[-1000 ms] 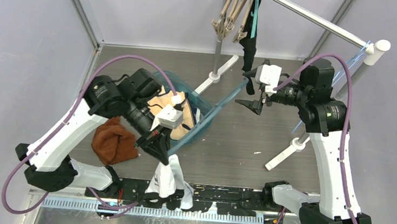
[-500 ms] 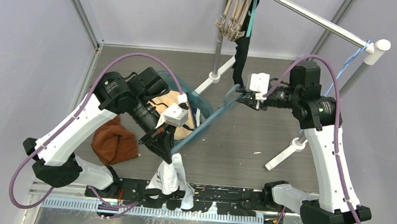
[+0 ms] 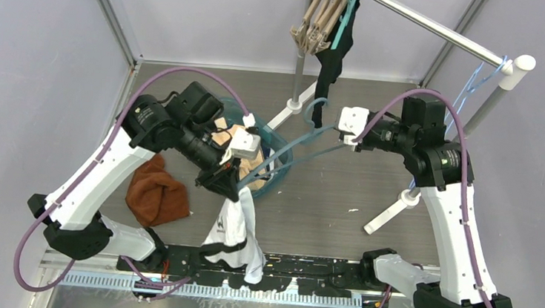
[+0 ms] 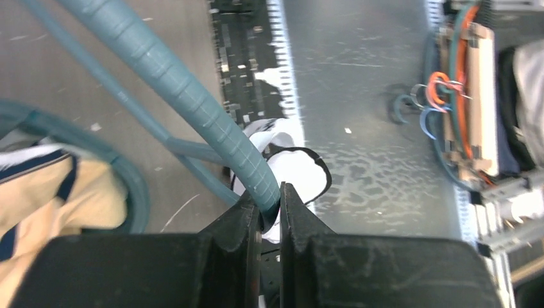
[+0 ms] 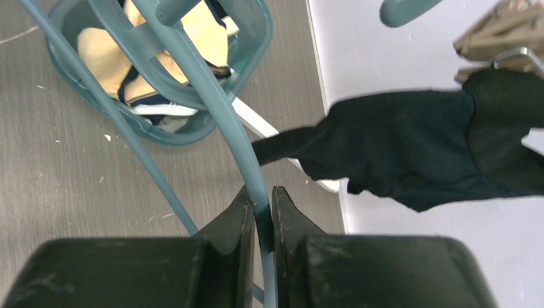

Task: Remove the underwear clipped to the hanger
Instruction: Remove the underwear from the hanger, then pick up the underwear from the center of the board.

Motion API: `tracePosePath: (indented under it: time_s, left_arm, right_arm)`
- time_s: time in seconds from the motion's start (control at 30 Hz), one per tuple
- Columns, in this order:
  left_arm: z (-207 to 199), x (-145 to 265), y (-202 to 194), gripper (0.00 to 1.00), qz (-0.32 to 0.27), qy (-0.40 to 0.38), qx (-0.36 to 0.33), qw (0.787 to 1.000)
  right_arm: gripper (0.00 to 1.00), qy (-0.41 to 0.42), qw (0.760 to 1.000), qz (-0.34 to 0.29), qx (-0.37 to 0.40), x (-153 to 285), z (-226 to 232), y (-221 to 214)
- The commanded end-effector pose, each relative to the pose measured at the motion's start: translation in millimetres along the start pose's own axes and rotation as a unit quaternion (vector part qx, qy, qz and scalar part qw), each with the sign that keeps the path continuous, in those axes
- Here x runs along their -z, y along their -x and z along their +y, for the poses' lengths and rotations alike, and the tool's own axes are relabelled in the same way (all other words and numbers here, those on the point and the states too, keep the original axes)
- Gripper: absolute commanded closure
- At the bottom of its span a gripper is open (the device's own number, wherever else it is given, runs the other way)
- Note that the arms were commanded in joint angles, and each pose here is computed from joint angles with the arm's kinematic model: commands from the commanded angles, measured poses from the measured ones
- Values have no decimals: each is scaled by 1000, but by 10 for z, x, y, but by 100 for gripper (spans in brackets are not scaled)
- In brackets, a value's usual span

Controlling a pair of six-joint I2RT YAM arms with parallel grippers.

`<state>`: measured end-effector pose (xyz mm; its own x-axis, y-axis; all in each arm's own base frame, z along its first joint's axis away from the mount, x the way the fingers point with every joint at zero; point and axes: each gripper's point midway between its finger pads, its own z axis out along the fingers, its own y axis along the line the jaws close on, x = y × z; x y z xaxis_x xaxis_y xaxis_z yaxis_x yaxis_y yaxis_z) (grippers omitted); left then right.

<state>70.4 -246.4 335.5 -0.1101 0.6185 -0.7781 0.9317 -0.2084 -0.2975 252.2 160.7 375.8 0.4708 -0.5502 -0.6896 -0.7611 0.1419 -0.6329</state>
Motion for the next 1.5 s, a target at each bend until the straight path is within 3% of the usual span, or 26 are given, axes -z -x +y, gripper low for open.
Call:
tracePosePath:
  time_s: [0.0, 0.13, 0.27, 0.4, 0.5, 0.7, 0.8, 0.9, 1.03, 1.13, 1.37, 1.47]
  left_arm:
    - [613, 193, 256, 86, -35, 146, -64, 987]
    - [811, 248, 266, 66, -39, 179, -50, 982]
    - [977, 321, 256, 37, -44, 216, -42, 975]
    - [1093, 459, 190, 17, -49, 259, -41, 964]
    - [1202, 591, 39, 8, -39, 302, -20, 952]
    - [1507, 880, -230, 2, -37, 408, 47, 911]
    - [1642, 1133, -199, 0, -53, 470, 60, 879]
    - [1669, 1267, -69, 2, -73, 489, 51, 868]
    - [1612, 1234, 124, 2, -87, 459, 16, 884]
    - [1548, 1235, 74, 2, -62, 451, 1, 890]
    - [880, 1079, -718, 2, 123, 337, -37, 933]
    - [812, 1018, -958, 2, 154, 321, -20, 934]
  right_arm:
    - [99, -47, 994, 22, -97, -16, -157, -85]
    - [99, -57, 993, 22, -105, -32, -233, -82]
    - [99, -61, 992, 20, -110, -49, -261, -89]
    - [99, -64, 990, 24, -123, -63, -266, -121]
    - [99, -71, 988, 33, -132, -56, -266, -163]
    - [99, -82, 986, 51, -132, -42, -259, -261]
    - [99, -83, 986, 66, -127, -54, -247, -346]
    - [99, -71, 987, 79, -122, -89, -195, -443]
    - [99, -51, 986, 84, -134, -151, -149, -492]
    - [99, -70, 985, 79, -136, -125, -198, -463]
    - [99, -142, 976, 97, -131, 110, -388, -404]
    - [99, -159, 973, 90, -137, 181, -435, -324]
